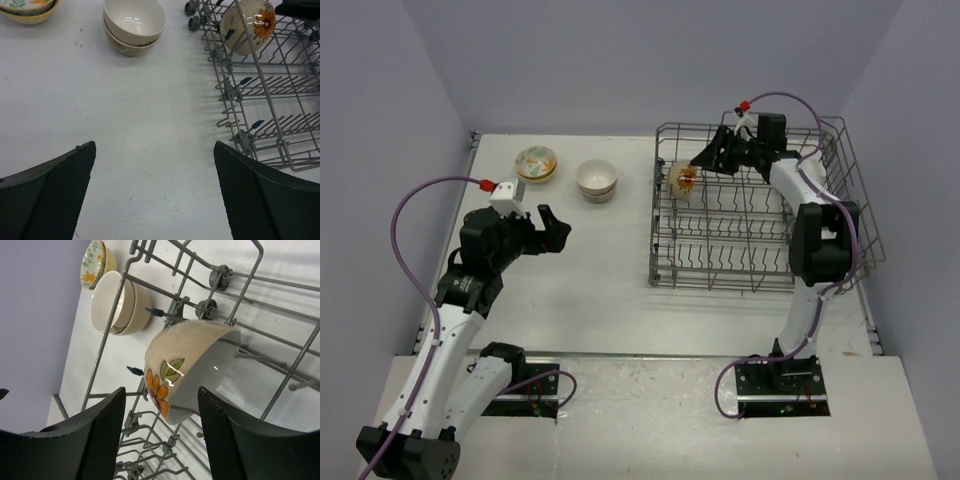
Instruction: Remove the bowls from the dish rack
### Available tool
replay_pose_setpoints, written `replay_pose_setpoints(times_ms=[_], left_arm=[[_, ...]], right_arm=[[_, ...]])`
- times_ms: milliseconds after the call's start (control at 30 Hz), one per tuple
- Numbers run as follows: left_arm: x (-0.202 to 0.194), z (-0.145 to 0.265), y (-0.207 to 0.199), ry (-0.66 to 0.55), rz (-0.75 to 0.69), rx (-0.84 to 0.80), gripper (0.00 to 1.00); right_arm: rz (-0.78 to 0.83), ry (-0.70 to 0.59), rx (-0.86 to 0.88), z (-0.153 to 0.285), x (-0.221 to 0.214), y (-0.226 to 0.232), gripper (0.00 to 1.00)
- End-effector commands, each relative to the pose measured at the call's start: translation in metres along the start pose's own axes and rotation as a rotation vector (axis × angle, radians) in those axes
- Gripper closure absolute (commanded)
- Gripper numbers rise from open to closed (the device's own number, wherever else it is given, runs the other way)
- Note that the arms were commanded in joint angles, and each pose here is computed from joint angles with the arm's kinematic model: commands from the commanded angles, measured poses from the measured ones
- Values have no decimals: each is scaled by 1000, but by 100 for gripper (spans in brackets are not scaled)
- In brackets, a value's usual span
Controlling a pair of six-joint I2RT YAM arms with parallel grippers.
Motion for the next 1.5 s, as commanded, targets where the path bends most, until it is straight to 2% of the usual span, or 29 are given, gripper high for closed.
replay_pose_setpoints(times_ms=[0, 133, 400, 567, 833, 1133, 1300, 1467], left_arm=[[5, 0, -3, -25, -37, -25, 0], [4, -1, -2, -20, -37, -19, 0], [5, 0, -2, -23, -37, -15, 0], [4, 0, -2, -19, -38, -17, 0], [5, 1, -2, -23, -39, -19, 0], [5, -1, -2, -19, -38, -18, 0], [5, 0, -2, -20, -38, -19, 0], [5, 0, -2, -20, -38, -19, 0]], right_arm=[[10, 33, 5, -9, 6, -3, 39], [8, 72, 87, -17, 4, 7, 42], [-20, 81, 90, -25, 0, 5, 44], [-34, 130, 194, -34, -3, 15, 51], [-60, 165, 243, -39, -9, 12, 57], [-62, 185, 324, -36, -12, 19, 80], [-67, 191, 377, -30, -10, 27, 99], [-41, 178, 415, -22, -7, 38, 100]])
Point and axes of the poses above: each gripper's point midway between its finger pads, its own z axis back along the fingers, its own y axis along the line the jaws close on, x = y × z, the point moved 3 cm from there along z, back along the fingers
